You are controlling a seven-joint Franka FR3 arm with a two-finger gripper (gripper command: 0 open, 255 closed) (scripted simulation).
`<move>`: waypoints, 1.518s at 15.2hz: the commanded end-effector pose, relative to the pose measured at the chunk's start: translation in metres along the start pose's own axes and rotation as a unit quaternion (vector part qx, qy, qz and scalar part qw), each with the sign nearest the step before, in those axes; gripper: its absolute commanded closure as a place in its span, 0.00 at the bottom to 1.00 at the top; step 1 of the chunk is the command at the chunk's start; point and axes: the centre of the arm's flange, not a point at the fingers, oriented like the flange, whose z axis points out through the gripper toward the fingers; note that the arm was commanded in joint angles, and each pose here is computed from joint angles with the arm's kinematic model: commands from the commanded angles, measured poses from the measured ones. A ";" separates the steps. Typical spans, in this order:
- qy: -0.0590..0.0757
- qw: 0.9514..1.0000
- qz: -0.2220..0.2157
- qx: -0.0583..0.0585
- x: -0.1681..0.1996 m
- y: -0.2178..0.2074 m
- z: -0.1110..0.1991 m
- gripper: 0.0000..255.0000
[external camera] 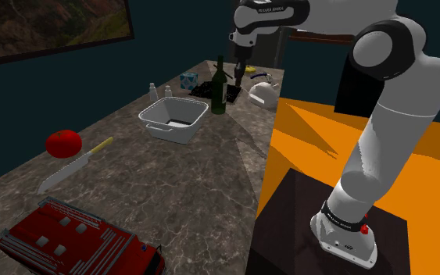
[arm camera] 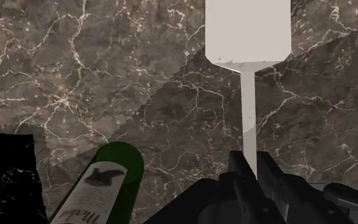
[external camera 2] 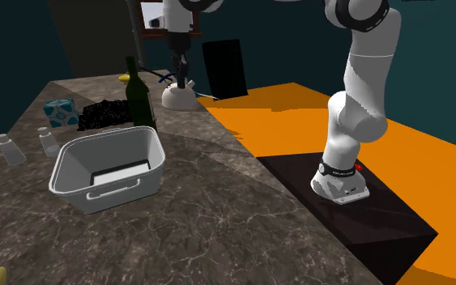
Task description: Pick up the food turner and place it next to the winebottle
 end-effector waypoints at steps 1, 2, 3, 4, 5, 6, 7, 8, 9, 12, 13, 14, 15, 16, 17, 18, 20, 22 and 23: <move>0.000 1.000 0.000 0.000 0.000 -0.001 0.010 1.00; 0.000 1.000 0.000 0.000 0.000 -0.001 0.016 1.00; 0.000 1.000 0.000 0.000 -0.001 -0.001 0.021 1.00; 0.000 1.000 0.000 0.000 -0.001 -0.001 0.026 1.00; 0.000 1.000 0.000 0.000 -0.001 -0.001 0.032 1.00; 0.000 1.000 0.000 0.000 -0.002 -0.001 0.037 1.00; 0.000 1.000 0.000 0.000 -0.002 -0.001 0.042 1.00; 0.000 1.000 0.000 0.000 -0.002 -0.001 0.047 1.00; 0.000 1.000 0.000 0.000 -0.003 -0.001 0.053 1.00; 0.000 1.000 0.000 0.000 -0.004 -0.001 0.068 1.00; 0.000 1.000 0.000 0.000 -0.004 -0.001 0.074 1.00; 0.000 1.000 0.000 0.000 -0.005 -0.001 0.079 1.00; 0.000 1.000 0.000 0.000 -0.005 -0.001 0.084 1.00; 0.000 1.000 0.000 0.000 -0.005 -0.001 0.090 1.00; 0.000 1.000 0.000 0.000 -0.006 -0.001 0.095 1.00; 0.000 1.000 0.000 0.000 -0.006 -0.001 0.100 1.00; 0.000 1.000 0.000 0.000 -0.007 -0.001 0.111 1.00; 0.000 1.000 0.000 0.000 -0.007 -0.001 0.121 1.00; 0.000 1.000 0.000 0.000 -0.008 -0.001 0.126 1.00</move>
